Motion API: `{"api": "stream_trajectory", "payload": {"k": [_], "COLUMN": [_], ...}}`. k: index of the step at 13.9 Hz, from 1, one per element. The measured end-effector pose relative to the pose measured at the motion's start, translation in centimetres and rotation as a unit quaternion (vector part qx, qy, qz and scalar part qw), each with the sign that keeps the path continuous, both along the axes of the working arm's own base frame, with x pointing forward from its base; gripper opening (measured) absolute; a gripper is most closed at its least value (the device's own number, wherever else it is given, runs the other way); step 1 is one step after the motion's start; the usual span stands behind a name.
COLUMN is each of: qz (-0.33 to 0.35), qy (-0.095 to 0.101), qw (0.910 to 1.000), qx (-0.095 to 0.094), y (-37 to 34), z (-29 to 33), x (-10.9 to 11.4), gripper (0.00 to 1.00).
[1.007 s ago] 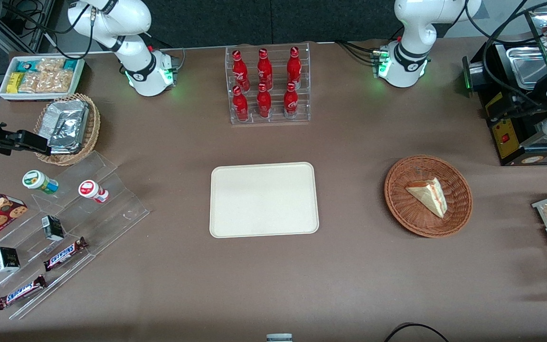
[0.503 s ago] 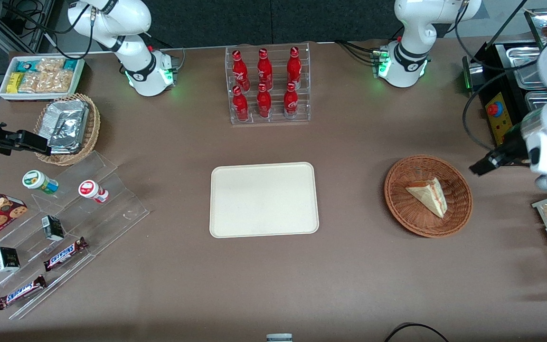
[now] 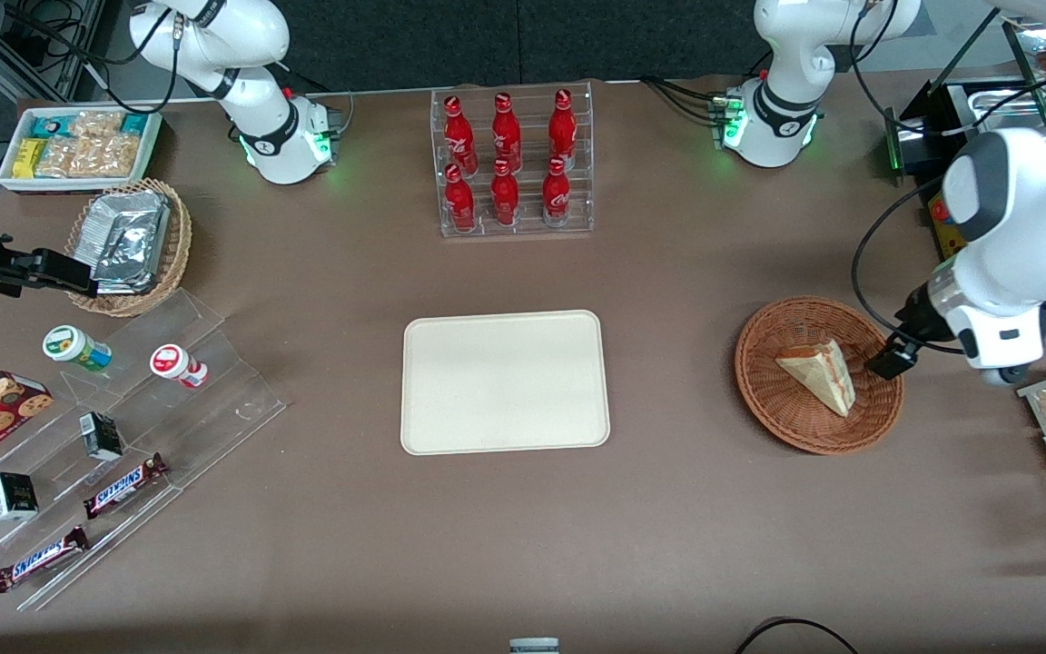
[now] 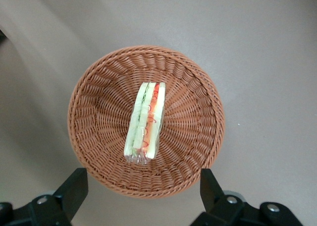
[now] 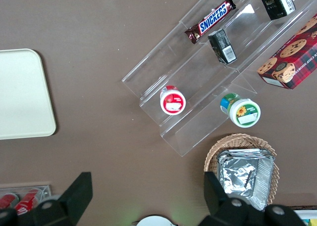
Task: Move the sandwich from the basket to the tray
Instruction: 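Move the left gripper down over the sandwich in the wicker basket, then close the left gripper on the wrapped sandwich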
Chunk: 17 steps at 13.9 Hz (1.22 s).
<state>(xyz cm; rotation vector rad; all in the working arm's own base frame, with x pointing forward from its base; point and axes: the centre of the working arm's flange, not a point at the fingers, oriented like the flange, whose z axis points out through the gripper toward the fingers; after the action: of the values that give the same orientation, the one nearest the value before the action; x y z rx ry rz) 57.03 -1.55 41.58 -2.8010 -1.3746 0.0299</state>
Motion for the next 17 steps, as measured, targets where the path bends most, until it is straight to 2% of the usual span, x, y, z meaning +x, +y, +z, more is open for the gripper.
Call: {"api": "stream_trajectory", "payload": {"k": [6,8,11,17], "qz": [0.033,0.036,0.042,0.064], "qy": [-0.013,-0.010,-0.019,-0.006], "qw": [0.9994,0.9993,0.9989,0.9979], "qx": [0.000,0.000,-0.001,-0.001], "y": [0.0,0.1,-0.2,-1.1], "z": [-6.4,-6.9,-8.2,-11.8], "x": [-2.4,-2.8,-2.9,-3.1], "gripper": [1.00,1.00,1.00,1.00]}}
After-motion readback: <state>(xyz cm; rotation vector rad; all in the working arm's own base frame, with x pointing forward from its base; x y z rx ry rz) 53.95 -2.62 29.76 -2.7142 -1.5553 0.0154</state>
